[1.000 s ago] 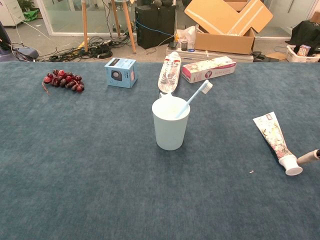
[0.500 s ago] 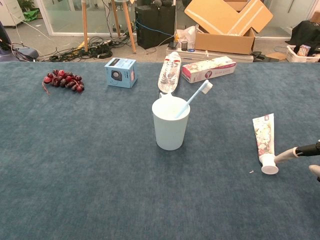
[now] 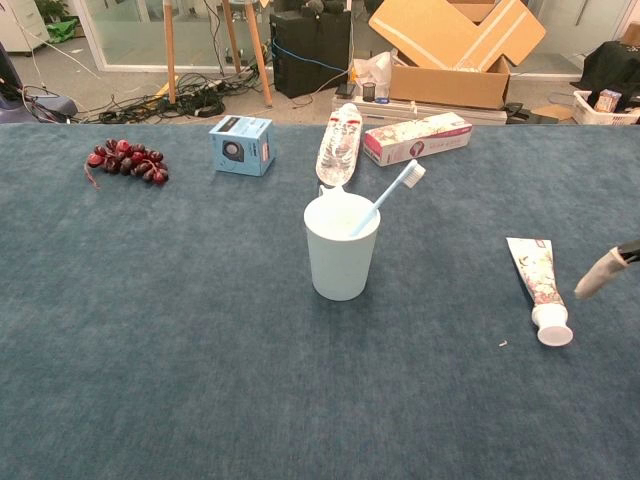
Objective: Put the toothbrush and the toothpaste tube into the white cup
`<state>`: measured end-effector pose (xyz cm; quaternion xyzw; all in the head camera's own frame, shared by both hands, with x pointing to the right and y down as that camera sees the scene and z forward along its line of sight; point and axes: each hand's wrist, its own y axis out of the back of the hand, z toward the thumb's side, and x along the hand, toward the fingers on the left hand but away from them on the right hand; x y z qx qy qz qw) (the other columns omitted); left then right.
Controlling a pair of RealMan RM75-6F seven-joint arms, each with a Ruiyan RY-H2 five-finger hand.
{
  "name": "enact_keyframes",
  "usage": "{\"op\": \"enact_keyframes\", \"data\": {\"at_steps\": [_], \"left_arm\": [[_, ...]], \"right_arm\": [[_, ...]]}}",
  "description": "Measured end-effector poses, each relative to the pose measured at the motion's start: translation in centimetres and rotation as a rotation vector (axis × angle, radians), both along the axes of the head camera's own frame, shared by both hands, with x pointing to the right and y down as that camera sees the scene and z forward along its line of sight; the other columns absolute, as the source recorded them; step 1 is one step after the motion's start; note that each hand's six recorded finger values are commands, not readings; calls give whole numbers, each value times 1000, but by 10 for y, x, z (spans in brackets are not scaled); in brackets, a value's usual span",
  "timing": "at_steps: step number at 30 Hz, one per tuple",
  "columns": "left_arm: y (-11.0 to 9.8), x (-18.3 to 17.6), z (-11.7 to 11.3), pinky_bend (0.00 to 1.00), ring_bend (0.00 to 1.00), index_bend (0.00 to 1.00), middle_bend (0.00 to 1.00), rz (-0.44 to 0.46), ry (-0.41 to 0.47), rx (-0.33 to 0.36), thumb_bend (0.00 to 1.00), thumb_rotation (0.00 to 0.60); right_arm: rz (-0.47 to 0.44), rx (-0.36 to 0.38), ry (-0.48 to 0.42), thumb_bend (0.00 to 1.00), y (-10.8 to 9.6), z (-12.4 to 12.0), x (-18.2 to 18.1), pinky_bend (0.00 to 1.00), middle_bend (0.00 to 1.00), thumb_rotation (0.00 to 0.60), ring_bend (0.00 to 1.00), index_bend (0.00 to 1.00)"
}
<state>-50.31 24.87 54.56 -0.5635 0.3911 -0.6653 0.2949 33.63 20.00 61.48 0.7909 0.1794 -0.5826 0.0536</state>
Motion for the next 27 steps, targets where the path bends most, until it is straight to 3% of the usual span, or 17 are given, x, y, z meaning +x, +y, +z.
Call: {"op": "enact_keyframes", "data": {"at_steps": [10,27], "left_arm": [[0,0,1,204,72,88,166,-2,-1,-3,0,600],[0,0,1,205,72,88,166,-2,1,-2,0,600]], "right_arm": [[149,-185,70,620,22,15,31,859,957,600,761,92],[222,-212,54,628,21,38,25,859,969,600,777,83]]}}
